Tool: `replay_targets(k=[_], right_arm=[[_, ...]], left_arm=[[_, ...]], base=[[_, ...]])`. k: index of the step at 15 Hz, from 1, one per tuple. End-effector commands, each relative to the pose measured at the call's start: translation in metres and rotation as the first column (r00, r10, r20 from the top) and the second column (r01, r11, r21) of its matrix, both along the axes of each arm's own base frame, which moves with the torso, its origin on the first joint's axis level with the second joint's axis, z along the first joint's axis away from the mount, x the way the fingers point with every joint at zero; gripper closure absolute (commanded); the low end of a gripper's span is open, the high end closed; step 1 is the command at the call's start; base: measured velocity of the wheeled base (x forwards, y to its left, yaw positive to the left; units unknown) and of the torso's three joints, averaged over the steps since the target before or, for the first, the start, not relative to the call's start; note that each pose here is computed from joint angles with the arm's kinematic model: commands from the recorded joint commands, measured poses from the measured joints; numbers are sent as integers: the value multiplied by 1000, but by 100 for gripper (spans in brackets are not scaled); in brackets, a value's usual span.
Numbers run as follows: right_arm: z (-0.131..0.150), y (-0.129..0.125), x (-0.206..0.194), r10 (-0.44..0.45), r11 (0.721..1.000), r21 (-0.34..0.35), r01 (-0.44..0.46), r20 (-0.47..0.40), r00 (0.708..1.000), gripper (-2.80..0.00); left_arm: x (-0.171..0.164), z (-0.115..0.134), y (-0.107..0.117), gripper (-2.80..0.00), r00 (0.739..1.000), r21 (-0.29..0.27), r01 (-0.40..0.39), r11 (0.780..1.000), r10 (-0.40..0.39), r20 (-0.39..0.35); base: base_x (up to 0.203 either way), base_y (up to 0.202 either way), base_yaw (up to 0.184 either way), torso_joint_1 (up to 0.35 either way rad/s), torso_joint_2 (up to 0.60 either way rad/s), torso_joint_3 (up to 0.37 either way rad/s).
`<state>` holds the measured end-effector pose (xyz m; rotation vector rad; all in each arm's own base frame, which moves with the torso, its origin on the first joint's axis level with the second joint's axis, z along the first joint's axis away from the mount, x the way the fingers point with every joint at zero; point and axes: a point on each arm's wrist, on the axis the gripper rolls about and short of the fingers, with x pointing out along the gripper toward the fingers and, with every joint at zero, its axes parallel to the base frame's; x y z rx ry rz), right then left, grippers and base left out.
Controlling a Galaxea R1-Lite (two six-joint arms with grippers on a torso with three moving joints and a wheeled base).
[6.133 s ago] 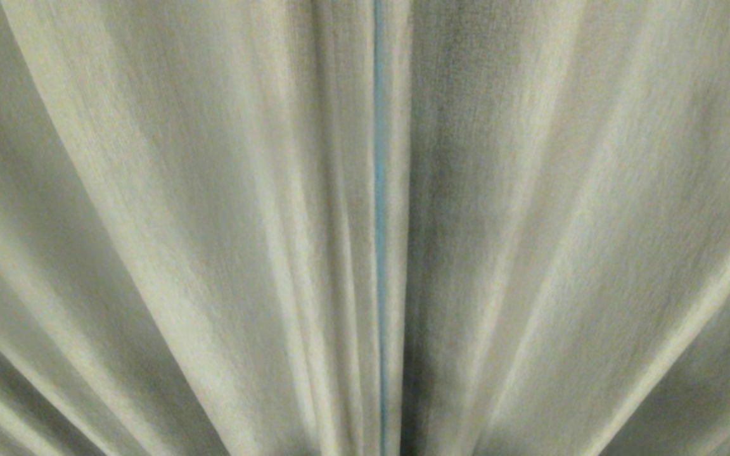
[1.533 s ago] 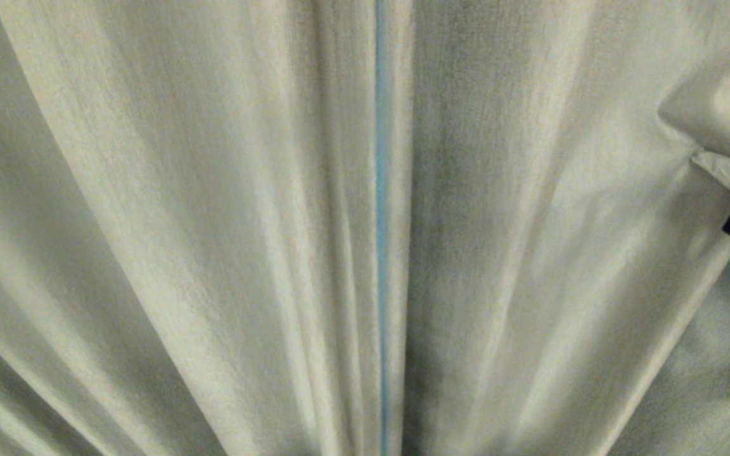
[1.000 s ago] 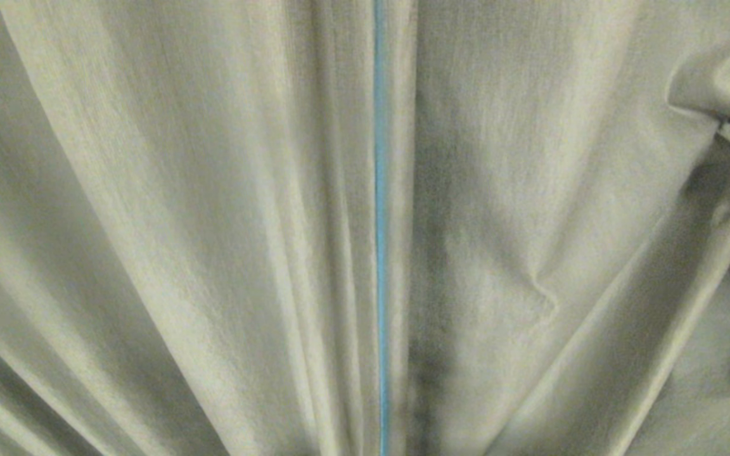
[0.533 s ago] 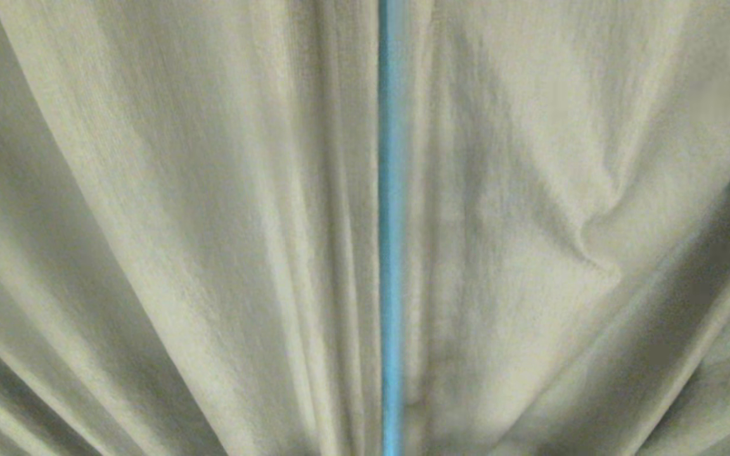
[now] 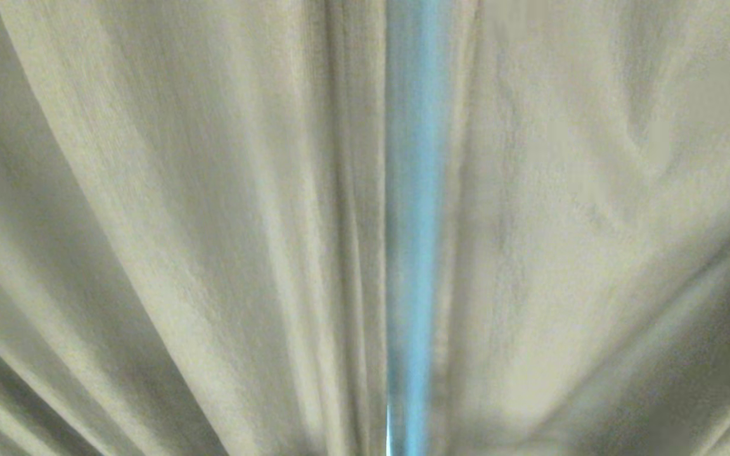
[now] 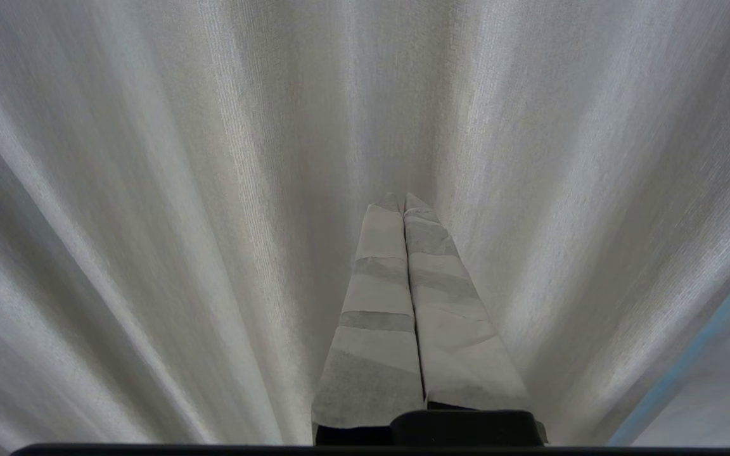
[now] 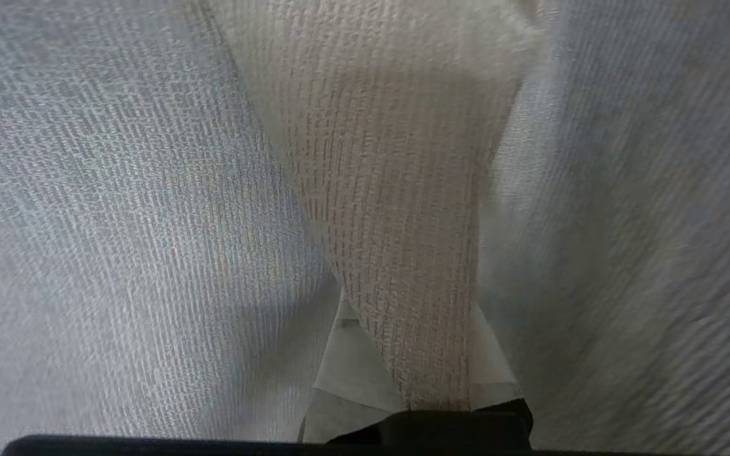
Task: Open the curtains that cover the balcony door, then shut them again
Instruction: Pull the outer curtains open on both sides
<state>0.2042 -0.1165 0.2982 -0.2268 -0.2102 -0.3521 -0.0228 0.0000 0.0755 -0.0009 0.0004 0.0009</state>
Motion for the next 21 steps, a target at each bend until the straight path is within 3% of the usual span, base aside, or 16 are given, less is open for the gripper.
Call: replay_targets(k=[1, 9, 13, 21], right_arm=[[1, -10, -1, -36, 999, -3, 36, 2, 999, 0], [10, -68, 21, -151, 988, 16, 151, 26, 988, 0], [9, -102, 24, -223, 975, 16, 223, 27, 974, 0], [-1, -146, 15, -330, 944, 23, 330, 15, 944, 0]], left_arm=[[0, 0, 0, 0, 1000, 0, -1, 1000, 1, 0], [0, 0, 0, 0, 1000, -1, 0, 1000, 0, 0], [0, 0, 0, 0, 1000, -1, -1, 1000, 1, 0], [0, 0, 0, 0, 1000, -1, -1, 1000, 1, 0]], base=[[0, 0, 0, 0, 0, 0], [0, 0, 0, 0, 0, 0], [0, 0, 0, 0, 0, 0], [0, 0, 0, 0, 0, 0]])
